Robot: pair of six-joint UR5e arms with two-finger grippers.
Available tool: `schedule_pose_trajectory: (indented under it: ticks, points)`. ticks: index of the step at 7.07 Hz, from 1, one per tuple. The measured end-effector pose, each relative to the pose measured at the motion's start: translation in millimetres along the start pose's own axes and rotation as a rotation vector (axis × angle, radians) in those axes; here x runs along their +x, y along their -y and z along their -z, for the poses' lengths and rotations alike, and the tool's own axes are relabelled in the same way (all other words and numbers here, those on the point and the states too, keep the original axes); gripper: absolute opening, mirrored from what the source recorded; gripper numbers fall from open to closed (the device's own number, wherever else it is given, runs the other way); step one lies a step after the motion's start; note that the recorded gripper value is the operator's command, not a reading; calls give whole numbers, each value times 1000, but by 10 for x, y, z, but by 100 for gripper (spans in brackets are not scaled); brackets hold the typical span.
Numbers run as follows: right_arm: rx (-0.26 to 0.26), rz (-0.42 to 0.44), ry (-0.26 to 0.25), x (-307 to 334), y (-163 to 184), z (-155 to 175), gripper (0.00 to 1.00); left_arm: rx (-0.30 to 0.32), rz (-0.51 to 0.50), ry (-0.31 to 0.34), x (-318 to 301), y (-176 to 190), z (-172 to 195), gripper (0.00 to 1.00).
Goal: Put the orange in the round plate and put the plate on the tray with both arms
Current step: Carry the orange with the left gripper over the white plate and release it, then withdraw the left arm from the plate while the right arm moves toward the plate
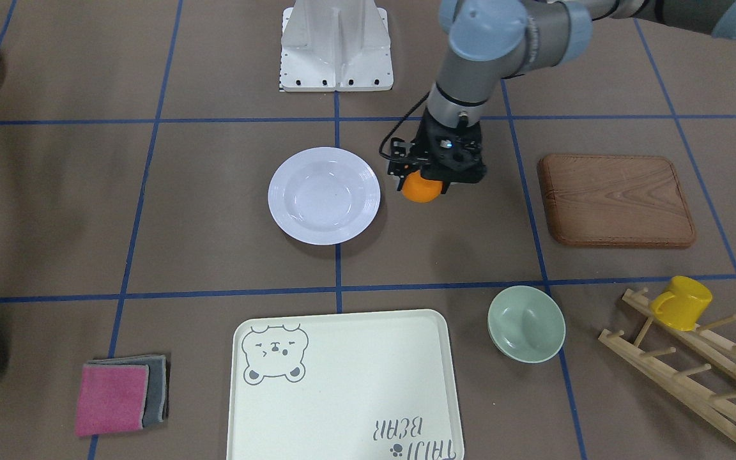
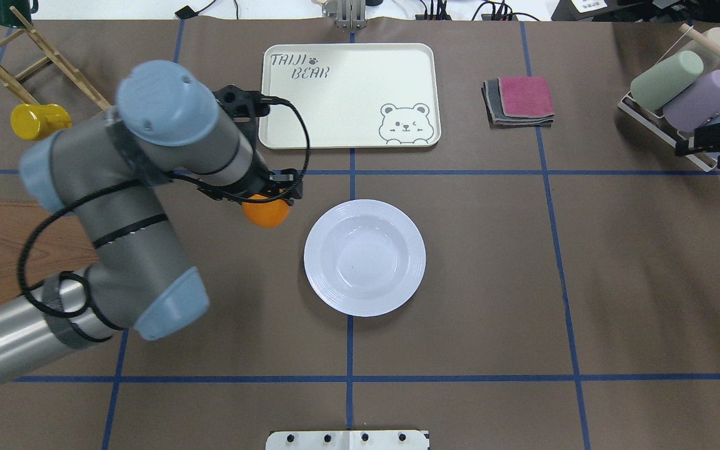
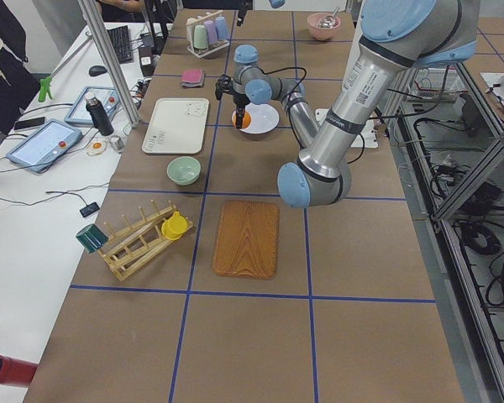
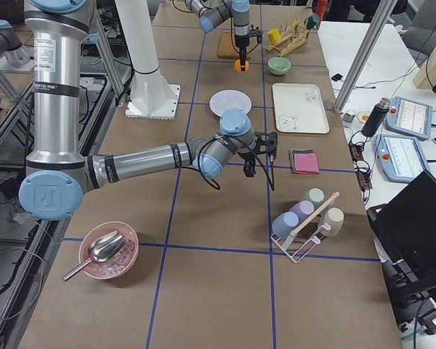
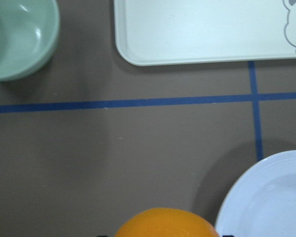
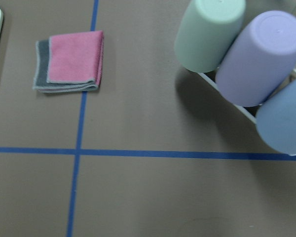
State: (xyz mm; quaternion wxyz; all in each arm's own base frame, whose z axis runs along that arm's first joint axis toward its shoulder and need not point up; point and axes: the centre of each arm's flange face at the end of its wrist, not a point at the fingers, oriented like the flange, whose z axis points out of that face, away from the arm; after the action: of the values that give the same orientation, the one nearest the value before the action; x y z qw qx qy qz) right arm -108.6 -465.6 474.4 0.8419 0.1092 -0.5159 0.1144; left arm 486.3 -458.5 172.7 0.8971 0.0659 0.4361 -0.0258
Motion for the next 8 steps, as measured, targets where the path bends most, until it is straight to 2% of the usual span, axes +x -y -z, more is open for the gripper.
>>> schedule_pose_trajectory:
  ticks: [2,3,4,6,8]
  points:
    - [18,-48,57,-146,-123,-78,100,22,65,42,997,-243,-518,0]
    - [20,-52,71,-172,-160,-93,100,35,66,52,1190,-333,-805,44]
    - [20,-53,76,-178,-180,-100,100,47,58,57,1232,-393,-1040,98]
    - [20,-53,80,-183,-192,-100,100,63,39,47,1223,-453,-1175,99]
    - [20,-68,91,-212,-204,-87,100,74,8,14,1203,-469,-961,99]
